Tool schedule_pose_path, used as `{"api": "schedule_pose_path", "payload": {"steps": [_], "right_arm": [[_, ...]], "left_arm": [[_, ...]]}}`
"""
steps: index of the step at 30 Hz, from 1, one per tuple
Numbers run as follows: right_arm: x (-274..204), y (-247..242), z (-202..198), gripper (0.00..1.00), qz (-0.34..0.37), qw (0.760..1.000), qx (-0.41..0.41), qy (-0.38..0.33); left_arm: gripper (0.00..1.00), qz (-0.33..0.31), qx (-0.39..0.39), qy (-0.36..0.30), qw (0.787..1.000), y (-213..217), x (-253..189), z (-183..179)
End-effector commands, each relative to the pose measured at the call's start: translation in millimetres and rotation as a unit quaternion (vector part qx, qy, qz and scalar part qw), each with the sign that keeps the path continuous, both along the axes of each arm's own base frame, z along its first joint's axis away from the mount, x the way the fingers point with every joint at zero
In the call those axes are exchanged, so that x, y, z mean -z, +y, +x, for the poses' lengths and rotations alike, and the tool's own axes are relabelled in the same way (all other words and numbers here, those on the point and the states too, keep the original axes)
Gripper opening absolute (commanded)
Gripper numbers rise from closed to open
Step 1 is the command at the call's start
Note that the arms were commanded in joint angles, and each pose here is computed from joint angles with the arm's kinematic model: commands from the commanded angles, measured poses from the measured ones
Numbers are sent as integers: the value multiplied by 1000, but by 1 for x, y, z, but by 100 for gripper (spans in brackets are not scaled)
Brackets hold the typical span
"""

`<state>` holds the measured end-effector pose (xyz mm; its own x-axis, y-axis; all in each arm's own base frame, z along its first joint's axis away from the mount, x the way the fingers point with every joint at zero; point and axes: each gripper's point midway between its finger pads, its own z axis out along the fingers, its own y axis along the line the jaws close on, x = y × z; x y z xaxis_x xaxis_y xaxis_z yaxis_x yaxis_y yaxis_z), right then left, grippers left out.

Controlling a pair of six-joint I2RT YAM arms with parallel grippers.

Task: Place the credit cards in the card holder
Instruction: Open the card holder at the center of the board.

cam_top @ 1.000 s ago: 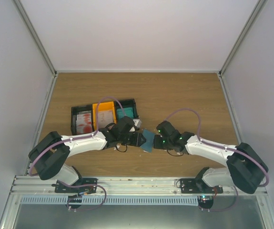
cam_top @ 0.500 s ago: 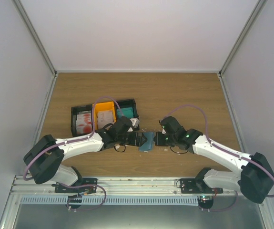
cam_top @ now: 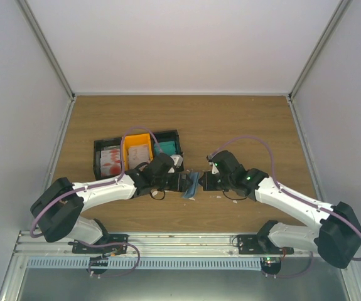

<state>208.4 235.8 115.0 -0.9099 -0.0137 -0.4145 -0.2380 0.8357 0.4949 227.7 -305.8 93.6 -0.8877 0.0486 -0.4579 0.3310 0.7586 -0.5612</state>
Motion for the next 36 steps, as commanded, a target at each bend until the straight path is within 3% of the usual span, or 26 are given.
{"api": "schedule_pose_path", "payload": {"steps": [1,11,14,20,23,28,31,36], "right_arm": [[-21,8,9,1,25,999,-8,-30],[-7,-2,10,1,-3,1000,3,-24],[-1,-11,11,1,-26,999,16,-25],[21,-45,17,1,-123,990,64,-20],[28,-54,18,1,-149,986,74,-19],[33,-67,20,3,-184,978,91,-20],[34,-73,21,11,-202,974,101,-19],[24,-76,23,37,-204,972,112,-25]], "left_arm": [[69,3,-8,-21,1000,4,-5,5],[64,24,6,-13,1000,1,6,6],[53,41,7,-5,999,3,16,6],[18,55,7,0,998,5,24,6],[9,53,9,3,999,4,25,5],[3,41,15,12,999,1,24,1],[2,17,24,25,999,-5,21,-5],[1,-34,24,64,997,-14,18,-17]]}}
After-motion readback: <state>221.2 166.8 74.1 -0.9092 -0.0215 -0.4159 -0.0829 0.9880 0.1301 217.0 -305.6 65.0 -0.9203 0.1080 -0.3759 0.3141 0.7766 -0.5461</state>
